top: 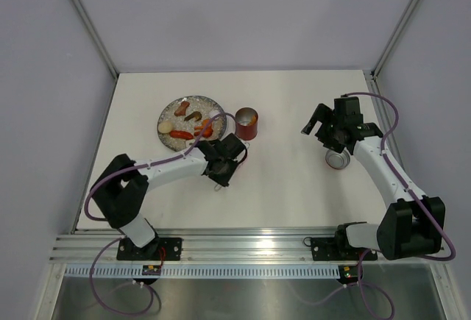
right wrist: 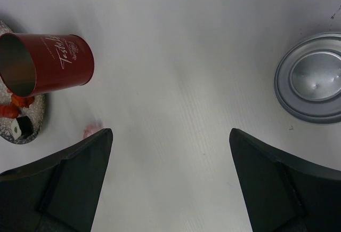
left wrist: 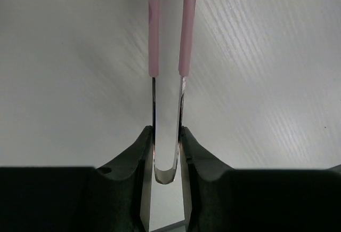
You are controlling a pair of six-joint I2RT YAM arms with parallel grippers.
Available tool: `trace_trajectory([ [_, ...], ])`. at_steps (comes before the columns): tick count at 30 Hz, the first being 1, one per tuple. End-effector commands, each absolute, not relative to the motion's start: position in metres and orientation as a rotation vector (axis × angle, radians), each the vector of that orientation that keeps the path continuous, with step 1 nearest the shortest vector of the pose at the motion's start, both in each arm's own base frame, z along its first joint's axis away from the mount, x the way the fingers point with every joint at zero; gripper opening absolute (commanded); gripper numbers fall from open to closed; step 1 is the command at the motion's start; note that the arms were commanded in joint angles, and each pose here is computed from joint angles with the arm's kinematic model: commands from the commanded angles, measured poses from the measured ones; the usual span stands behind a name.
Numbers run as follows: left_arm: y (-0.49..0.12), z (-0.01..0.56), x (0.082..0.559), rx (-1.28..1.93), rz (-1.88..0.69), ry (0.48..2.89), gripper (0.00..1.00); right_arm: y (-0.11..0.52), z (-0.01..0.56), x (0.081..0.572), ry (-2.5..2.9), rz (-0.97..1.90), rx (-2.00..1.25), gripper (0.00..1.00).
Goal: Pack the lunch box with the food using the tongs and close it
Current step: Adjust the clamp at the center of the board.
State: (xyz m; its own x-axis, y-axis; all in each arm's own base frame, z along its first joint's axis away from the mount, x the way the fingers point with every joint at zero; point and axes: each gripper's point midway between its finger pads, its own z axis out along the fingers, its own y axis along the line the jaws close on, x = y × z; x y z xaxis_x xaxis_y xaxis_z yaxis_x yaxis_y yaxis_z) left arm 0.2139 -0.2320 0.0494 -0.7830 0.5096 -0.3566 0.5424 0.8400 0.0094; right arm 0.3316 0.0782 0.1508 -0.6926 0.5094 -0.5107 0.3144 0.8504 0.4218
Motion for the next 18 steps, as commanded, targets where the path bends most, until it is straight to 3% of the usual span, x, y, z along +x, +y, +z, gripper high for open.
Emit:
trace_trajectory([
  [1, -0.264, 0.058, 0.231, 0.718, -0.266, 2.600, 0.03, 0.073, 0.159, 0.330, 2.348, 0.373, 0.589, 0.99],
  [9, -0.286, 0.039, 0.232, 0.558, -0.290, 2.576, 0.13, 0.074, 0.153, 0.331, 2.363, 0.379, 0.590, 0.99],
  [15, -0.290, 0.025, 0.229, 0.574, -0.276, 2.602, 0.26, 0.074, 0.153, 0.330, 2.364, 0.379, 0.588, 0.99],
  [18, -0.291, 0.021, 0.226, 0.584, -0.270, 2.610, 0.39, 0.075, 0.152, 0.329, 2.367, 0.381, 0.589, 0.99],
])
